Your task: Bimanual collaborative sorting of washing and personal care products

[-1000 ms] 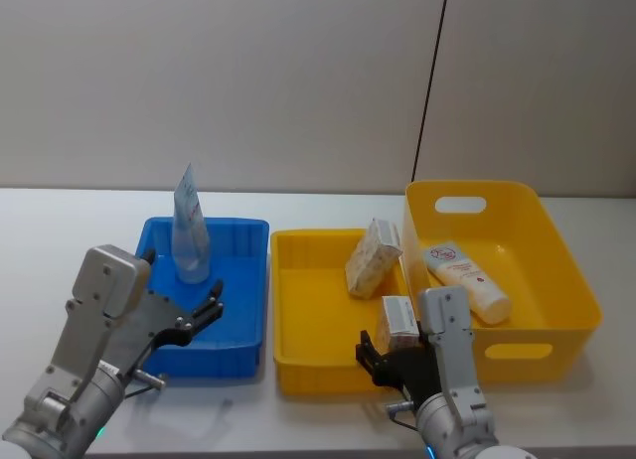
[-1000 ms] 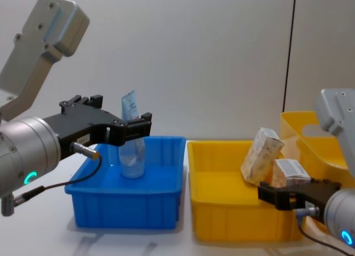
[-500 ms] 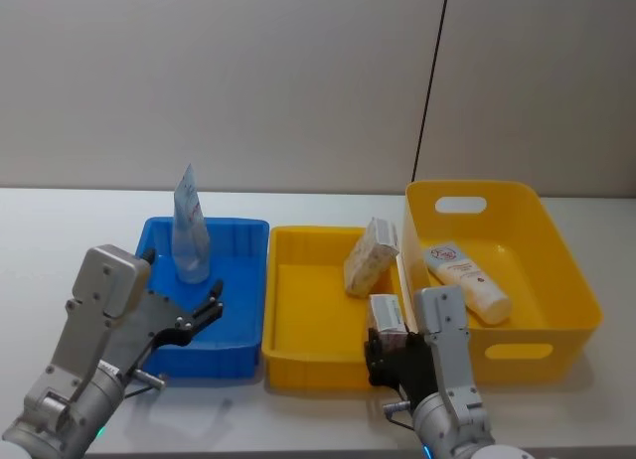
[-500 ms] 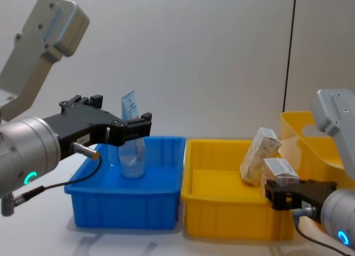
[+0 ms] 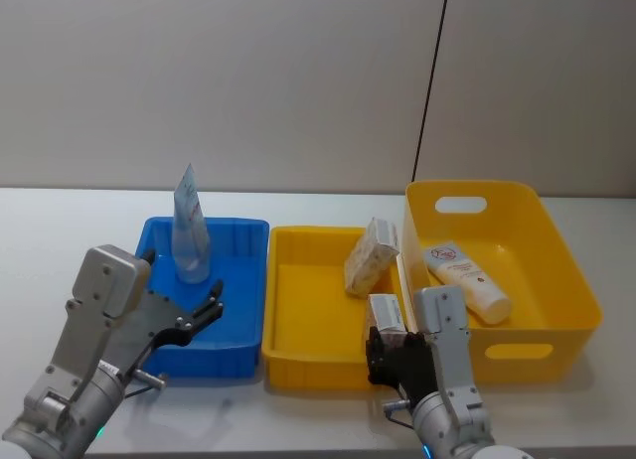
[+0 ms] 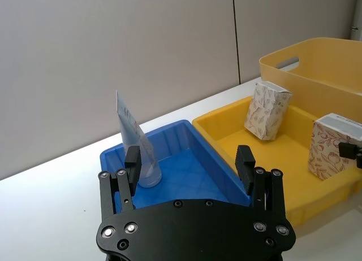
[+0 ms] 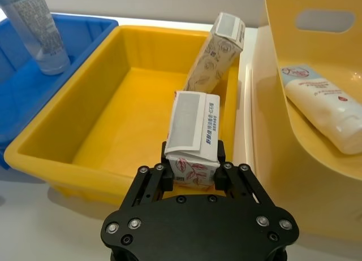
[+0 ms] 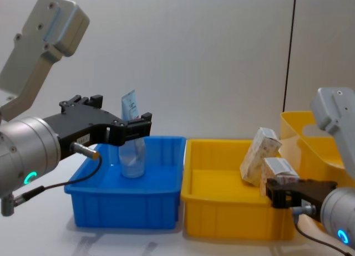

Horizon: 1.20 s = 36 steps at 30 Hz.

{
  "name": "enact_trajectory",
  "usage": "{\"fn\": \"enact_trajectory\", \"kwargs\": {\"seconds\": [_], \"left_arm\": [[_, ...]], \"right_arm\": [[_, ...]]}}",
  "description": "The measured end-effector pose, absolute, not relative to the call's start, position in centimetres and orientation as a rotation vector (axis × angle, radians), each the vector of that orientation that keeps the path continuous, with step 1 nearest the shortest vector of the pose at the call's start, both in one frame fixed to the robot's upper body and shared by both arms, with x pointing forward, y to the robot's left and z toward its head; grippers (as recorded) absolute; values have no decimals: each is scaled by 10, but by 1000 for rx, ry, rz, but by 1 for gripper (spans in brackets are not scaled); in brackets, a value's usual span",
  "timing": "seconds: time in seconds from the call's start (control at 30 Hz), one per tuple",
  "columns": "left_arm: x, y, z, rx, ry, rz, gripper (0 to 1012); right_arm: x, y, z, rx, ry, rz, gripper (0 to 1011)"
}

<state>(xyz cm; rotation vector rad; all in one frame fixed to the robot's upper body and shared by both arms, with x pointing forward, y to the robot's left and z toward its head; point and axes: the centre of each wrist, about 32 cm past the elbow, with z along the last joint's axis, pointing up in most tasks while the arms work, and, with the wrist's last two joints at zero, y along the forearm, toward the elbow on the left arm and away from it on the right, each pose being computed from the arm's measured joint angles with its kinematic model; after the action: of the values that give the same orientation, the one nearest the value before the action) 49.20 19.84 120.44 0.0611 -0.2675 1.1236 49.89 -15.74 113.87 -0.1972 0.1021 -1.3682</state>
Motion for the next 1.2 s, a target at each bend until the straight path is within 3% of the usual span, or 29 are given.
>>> {"fn": "enact_trajectory", "kwargs": {"seconds": [0.43,1.2], "left_arm": [[492,198,1204,61,-268,1124,1001],[492,198,1204,61,-268,1124,1001]], "right_arm": [[500,-157,1150,-76,31,-1366,313],[524,-172,1207,278,-107,-1492,294]]}}
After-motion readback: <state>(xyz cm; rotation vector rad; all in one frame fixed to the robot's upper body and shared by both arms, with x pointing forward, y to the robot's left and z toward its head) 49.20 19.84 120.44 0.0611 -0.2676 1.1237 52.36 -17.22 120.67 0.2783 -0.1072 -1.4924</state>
